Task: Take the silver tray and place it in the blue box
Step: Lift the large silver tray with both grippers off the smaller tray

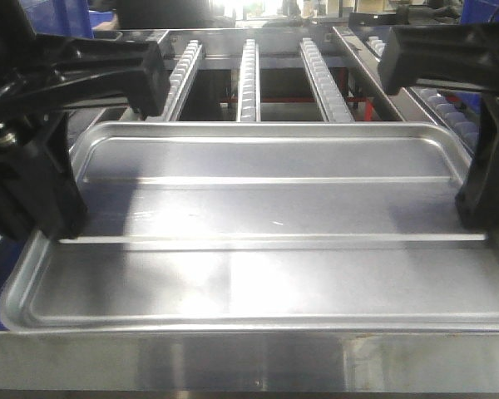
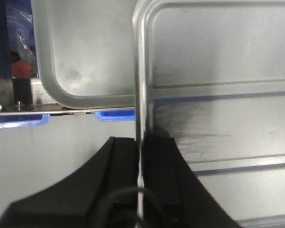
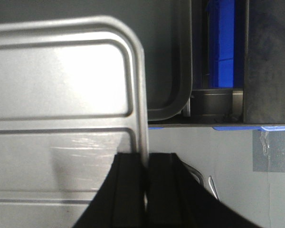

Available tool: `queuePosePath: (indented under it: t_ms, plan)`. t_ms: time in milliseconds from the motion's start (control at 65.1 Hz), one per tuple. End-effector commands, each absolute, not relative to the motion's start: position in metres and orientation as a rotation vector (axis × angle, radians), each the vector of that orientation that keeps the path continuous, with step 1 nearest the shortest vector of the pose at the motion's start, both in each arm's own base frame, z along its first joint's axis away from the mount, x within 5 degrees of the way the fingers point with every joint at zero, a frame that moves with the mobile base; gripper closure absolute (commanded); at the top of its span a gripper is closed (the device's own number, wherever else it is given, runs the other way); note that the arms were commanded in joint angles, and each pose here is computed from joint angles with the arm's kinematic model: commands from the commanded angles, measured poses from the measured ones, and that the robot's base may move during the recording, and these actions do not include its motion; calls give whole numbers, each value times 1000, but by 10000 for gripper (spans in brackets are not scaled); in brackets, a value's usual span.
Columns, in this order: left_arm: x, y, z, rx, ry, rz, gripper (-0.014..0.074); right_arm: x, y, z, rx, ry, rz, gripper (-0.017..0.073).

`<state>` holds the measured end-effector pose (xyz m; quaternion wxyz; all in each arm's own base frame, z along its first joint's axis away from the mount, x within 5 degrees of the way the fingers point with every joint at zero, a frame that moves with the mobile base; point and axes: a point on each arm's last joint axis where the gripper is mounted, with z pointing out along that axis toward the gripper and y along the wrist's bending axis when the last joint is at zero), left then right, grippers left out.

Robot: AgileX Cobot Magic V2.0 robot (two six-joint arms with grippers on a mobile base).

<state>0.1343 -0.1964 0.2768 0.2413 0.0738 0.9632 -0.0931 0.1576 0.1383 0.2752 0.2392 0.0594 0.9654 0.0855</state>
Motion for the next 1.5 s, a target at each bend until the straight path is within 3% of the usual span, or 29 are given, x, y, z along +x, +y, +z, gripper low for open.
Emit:
queuePosePath:
  t_ms: [0,215,752,1490]
  plan:
    - [136,-195,292,196,2569,-308,595,161,138,291,140,2560,283,489]
    - [146,-187,291,108,2589,-309,595,161,138,291,140,2560,283,489]
    - [147,-190,292,203,2580,-349,594,161,138,291,140,2560,283,489]
    - [157,-182,291,161,2590,-334,595,161,138,291,138,2559,284,489]
